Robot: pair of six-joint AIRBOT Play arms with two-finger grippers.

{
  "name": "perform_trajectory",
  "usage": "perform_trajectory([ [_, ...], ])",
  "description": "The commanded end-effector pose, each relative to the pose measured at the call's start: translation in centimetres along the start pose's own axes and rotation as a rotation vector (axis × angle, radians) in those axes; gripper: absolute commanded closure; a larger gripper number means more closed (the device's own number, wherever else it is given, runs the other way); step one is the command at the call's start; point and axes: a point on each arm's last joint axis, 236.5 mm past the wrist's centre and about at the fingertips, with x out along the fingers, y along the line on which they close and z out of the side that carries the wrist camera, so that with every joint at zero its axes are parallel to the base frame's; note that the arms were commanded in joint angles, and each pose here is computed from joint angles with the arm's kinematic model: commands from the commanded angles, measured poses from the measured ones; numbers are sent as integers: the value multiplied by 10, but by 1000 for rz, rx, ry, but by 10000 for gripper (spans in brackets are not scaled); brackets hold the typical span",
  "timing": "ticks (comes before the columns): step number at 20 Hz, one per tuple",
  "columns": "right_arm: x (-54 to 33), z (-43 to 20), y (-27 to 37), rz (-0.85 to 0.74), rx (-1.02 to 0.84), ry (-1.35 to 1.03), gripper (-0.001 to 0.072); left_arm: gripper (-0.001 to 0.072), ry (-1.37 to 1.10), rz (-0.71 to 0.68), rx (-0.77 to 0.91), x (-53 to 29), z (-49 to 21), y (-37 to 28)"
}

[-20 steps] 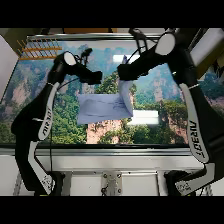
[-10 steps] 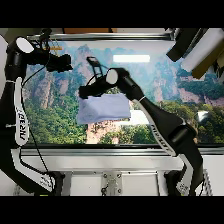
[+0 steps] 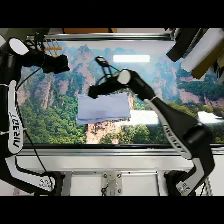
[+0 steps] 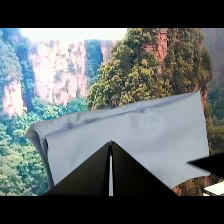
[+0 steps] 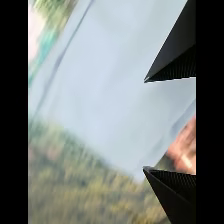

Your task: Fold the clothes and pants, and hang the long-sleeved shirts on hangers.

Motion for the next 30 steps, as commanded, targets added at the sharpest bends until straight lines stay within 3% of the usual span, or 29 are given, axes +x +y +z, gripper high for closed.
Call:
perform_trajectory([
  [1, -52, -67, -116, -153, 196, 105, 118, 699, 73, -7, 38, 12, -49, -10],
  [3, -65, -104, -166, -173, 357, 150, 77, 699, 123, -16, 73, 20, -80, -19],
  [4, -65, -115, -181, -157, 437, 157, -8, 699, 132, -20, 83, 22, -89, -24],
  [8, -37, -123, -193, -20, 575, 149, -8, 699, 143, -25, 92, 23, -110, -31],
  [15, 32, -86, -129, 180, 506, 109, -2, 699, 148, -32, 86, 23, -113, -33],
  [16, 39, -79, -121, 187, 493, 93, 74, 699, 150, -32, 86, 23, -113, -33],
  [17, 43, -75, -113, 195, 440, 79, 337, 699, 153, -31, 87, 23, -114, -33],
  [20, 45, -68, -97, 219, 319, 64, 696, 699, 152, -31, 87, 23, -114, -33],
  [24, -18, -36, -136, 78, 302, -27, 700, 699, 171, -33, 87, 22, -118, -33],
  [30, -247, -52, -290, -524, 417, -167, 700, 699, 171, -33, 86, 22, -118, -33],
])
